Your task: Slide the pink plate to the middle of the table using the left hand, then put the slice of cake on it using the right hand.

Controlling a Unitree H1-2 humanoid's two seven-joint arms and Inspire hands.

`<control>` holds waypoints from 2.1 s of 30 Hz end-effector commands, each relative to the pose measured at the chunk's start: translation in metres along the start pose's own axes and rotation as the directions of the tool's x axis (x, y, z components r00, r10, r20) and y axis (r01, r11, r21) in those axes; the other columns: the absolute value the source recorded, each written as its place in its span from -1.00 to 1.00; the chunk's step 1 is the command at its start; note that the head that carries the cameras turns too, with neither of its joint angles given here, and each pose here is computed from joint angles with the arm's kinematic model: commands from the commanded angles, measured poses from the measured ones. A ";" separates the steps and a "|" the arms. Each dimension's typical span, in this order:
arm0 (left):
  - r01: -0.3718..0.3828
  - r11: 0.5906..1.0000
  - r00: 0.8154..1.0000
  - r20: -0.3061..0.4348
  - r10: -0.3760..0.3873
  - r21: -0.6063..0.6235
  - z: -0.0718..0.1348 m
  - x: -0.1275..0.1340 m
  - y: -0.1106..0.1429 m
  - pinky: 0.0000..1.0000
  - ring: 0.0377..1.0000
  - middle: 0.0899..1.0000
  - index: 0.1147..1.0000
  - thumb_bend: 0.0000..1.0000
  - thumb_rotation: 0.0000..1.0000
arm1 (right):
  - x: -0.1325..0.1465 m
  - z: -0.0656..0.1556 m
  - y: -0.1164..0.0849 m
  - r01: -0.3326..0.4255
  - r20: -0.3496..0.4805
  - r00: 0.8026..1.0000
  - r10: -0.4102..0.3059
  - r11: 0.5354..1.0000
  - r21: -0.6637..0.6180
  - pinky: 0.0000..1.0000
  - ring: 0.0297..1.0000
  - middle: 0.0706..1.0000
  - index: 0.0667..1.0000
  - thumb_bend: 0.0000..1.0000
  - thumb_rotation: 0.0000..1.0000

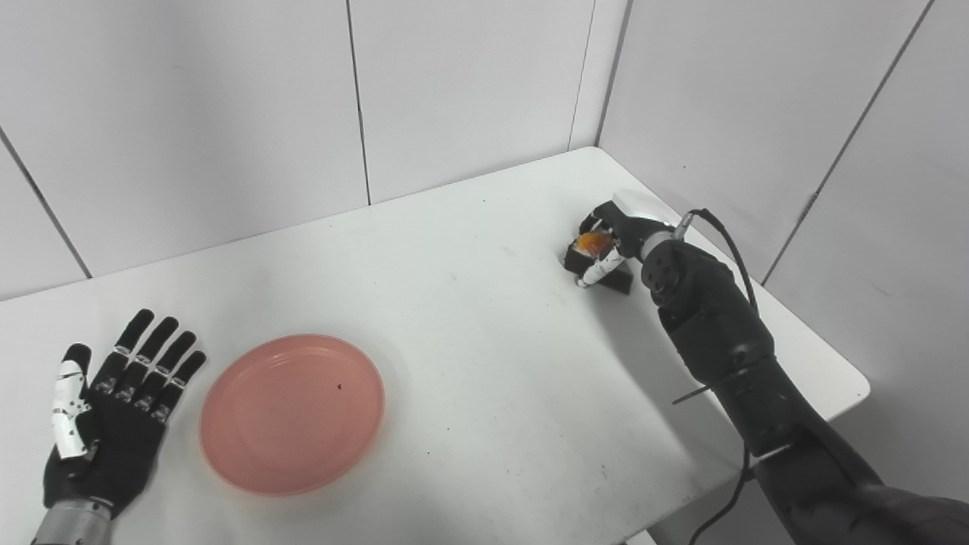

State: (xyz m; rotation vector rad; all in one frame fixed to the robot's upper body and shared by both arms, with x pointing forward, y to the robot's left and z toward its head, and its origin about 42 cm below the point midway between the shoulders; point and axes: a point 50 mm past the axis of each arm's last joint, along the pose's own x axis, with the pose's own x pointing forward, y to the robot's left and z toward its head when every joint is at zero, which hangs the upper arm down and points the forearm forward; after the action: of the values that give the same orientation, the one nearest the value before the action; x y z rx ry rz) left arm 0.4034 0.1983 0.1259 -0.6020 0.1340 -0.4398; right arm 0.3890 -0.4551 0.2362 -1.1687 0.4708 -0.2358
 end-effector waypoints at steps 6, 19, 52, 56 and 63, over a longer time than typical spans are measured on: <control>-0.109 0.994 0.985 -0.135 0.107 -0.003 -0.025 -0.016 0.018 0.74 0.72 0.73 0.68 -0.10 0.96 | 0.002 0.007 -0.027 0.080 0.014 0.997 -0.080 0.997 0.019 -0.24 -0.14 -0.17 0.00 0.04 -1.00; -0.102 0.995 0.986 -0.136 0.101 -0.002 -0.026 -0.015 0.017 0.74 0.74 0.75 0.70 -0.09 0.96 | -0.003 0.008 -0.041 0.121 0.031 0.992 -0.122 0.992 0.039 -0.27 -0.16 -0.17 0.01 0.04 -1.00; -0.096 0.995 0.985 -0.142 0.099 0.028 -0.035 -0.013 0.013 0.76 0.73 0.74 0.71 -0.13 1.00 | -0.053 0.075 -0.092 0.247 0.227 0.939 -0.257 0.966 0.073 -0.30 -0.18 -0.19 0.02 0.03 -1.00; -0.095 0.995 0.985 -0.142 0.098 0.030 -0.036 -0.013 0.011 0.76 0.73 0.74 0.70 -0.13 1.00 | -0.058 0.081 -0.093 0.251 0.253 0.931 -0.263 0.965 0.076 -0.30 -0.19 -0.19 0.02 0.03 -1.00; -0.098 0.995 0.984 -0.146 0.102 0.032 -0.040 -0.012 0.006 0.76 0.73 0.74 0.71 -0.13 1.00 | -0.069 0.094 -0.092 0.246 0.310 0.915 -0.258 0.966 0.079 -0.29 -0.18 -0.19 0.03 0.03 -1.00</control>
State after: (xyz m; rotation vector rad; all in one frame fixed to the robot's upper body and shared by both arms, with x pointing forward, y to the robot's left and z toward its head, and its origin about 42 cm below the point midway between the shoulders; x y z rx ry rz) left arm 0.4027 0.1861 0.1262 -0.5690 0.1424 -0.4523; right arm 0.3787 -0.3888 0.3355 -1.1879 0.1201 -0.2314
